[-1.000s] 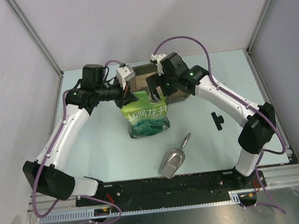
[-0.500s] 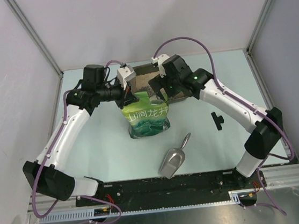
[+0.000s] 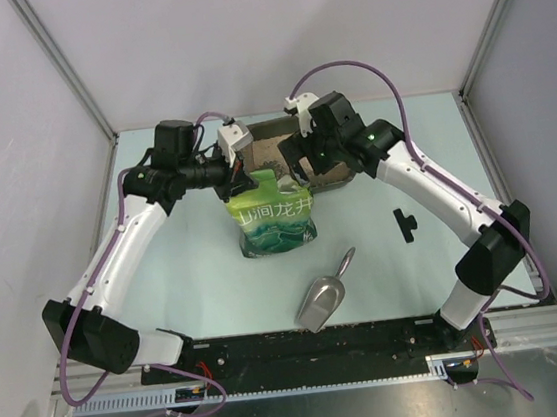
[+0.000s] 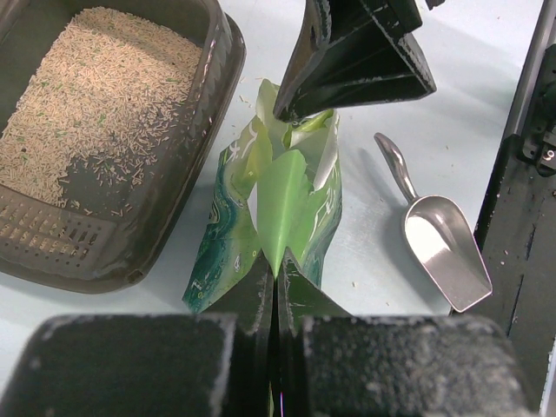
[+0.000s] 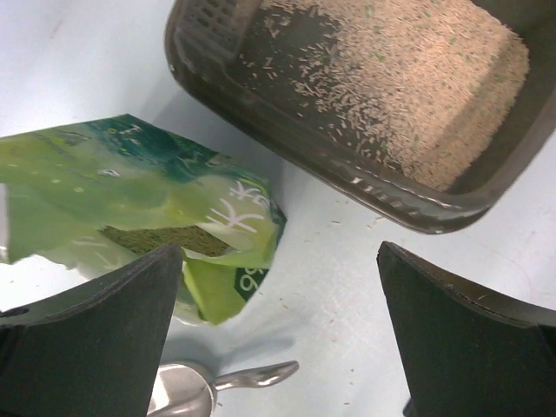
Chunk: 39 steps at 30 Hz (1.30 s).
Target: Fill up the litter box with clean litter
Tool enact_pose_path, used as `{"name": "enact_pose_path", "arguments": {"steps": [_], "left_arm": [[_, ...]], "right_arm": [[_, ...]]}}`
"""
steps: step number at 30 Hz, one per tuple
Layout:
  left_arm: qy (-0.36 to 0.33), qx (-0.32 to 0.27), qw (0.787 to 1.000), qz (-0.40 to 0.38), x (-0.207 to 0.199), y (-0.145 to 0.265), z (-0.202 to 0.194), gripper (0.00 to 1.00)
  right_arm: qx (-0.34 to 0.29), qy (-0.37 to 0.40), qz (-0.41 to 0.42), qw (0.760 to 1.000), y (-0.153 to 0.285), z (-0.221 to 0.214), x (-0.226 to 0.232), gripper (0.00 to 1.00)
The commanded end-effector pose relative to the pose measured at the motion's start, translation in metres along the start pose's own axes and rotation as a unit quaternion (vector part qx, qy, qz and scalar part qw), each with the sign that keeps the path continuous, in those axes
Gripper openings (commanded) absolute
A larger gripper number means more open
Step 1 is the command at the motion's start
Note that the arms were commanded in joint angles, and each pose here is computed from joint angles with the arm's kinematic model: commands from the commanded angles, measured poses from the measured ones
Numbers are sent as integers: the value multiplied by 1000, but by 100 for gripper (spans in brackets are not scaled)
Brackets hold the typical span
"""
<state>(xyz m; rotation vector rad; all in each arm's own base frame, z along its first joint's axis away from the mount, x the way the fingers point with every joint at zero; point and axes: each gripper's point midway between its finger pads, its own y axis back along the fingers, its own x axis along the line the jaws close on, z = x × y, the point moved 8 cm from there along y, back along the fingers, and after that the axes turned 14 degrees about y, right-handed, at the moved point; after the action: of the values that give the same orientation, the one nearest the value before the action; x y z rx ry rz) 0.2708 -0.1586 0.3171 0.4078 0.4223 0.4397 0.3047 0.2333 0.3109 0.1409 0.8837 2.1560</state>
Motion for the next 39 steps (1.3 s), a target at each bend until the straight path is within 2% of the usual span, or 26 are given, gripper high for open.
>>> {"name": "enact_pose_path", "arguments": {"steps": [1, 8, 14, 20, 23, 28, 34, 39], "left_arm": [[-45, -60, 997, -18, -16, 15, 23, 0], [-49, -63, 997, -16, -17, 18, 23, 0], [-53, -67, 996, -14, -18, 20, 26, 0], [-52, -68, 996, -16, -18, 19, 27, 0], [-52, -69, 996, -16, -19, 19, 27, 0], [-57, -72, 996, -14, -20, 21, 27, 0], [-54, -70, 996, -17, -19, 19, 26, 0], [-49, -69, 996, -26, -20, 17, 27, 0]], "right_arm": [[-33, -14, 40, 999, 0, 19, 11, 100], [9, -41, 56, 998, -24, -2, 21, 100], [15, -27, 71, 997, -32, -1, 30, 100], [44, -3, 17, 999, -39, -11, 34, 100], [61, 26, -25, 997, -34, -15, 30, 100], [85, 22, -57, 994, -17, -31, 13, 100], [92, 9, -59, 994, -1, -39, 2, 100], [98, 1, -22, 995, 5, -43, 6, 100]]}}
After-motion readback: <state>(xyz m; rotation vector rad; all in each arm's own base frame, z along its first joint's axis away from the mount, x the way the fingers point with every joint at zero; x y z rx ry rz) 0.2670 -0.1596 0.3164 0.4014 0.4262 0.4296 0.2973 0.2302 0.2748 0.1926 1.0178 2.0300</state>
